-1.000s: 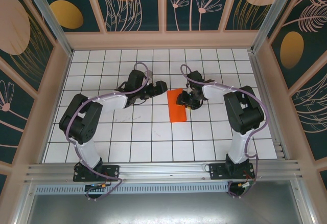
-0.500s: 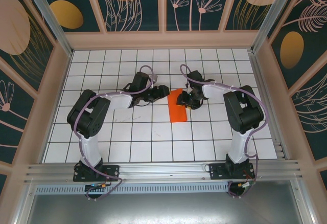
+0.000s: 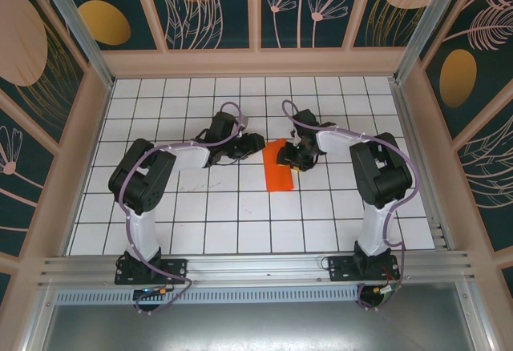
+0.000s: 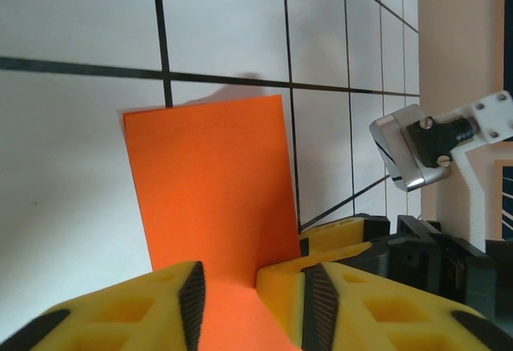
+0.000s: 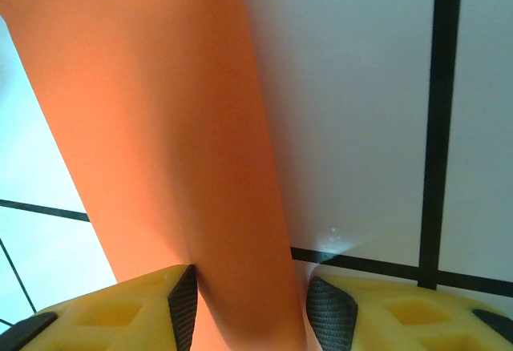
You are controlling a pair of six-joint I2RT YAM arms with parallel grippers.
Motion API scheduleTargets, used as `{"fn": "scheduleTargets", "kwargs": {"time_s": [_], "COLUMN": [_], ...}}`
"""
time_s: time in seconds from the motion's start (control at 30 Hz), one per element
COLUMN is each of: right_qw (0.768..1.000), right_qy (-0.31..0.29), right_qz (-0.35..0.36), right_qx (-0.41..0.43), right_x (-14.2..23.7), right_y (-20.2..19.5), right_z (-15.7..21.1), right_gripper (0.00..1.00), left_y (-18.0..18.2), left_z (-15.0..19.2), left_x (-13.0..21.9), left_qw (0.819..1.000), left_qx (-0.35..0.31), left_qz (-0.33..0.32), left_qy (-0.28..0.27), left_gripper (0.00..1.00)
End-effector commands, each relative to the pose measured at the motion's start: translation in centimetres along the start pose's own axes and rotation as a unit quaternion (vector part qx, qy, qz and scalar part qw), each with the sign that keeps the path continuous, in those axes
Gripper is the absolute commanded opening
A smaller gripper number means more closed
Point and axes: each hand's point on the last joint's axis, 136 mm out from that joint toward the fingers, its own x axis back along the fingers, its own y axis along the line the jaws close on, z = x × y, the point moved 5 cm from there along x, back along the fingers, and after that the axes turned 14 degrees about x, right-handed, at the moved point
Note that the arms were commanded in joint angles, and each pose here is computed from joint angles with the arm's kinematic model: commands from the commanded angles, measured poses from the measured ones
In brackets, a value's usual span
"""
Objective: Fold a paper plane with a square sheet of paper (pick it up from the middle)
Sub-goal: Hold the square sheet of paper at the center of the table.
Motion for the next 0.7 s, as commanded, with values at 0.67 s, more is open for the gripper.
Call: {"fn": "scheduleTargets", "kwargs": {"time_s": [0.67], "right_qw": [0.980], "right_qy": [0.116], "right_qz": [0.159], "right_qx": [-0.011], "right_x": [-7.7], "right_y": [-8.9], "right_z": [6.6], "right_gripper": [0.50], "left_y": [0.0], "left_z": [-1.1], "left_x": [0.5], "left_qw": [0.997], "left_qx": [0.017], "left_qz": [-0.028], "left_qy": [-0.064], "left_gripper": [0.27]}}
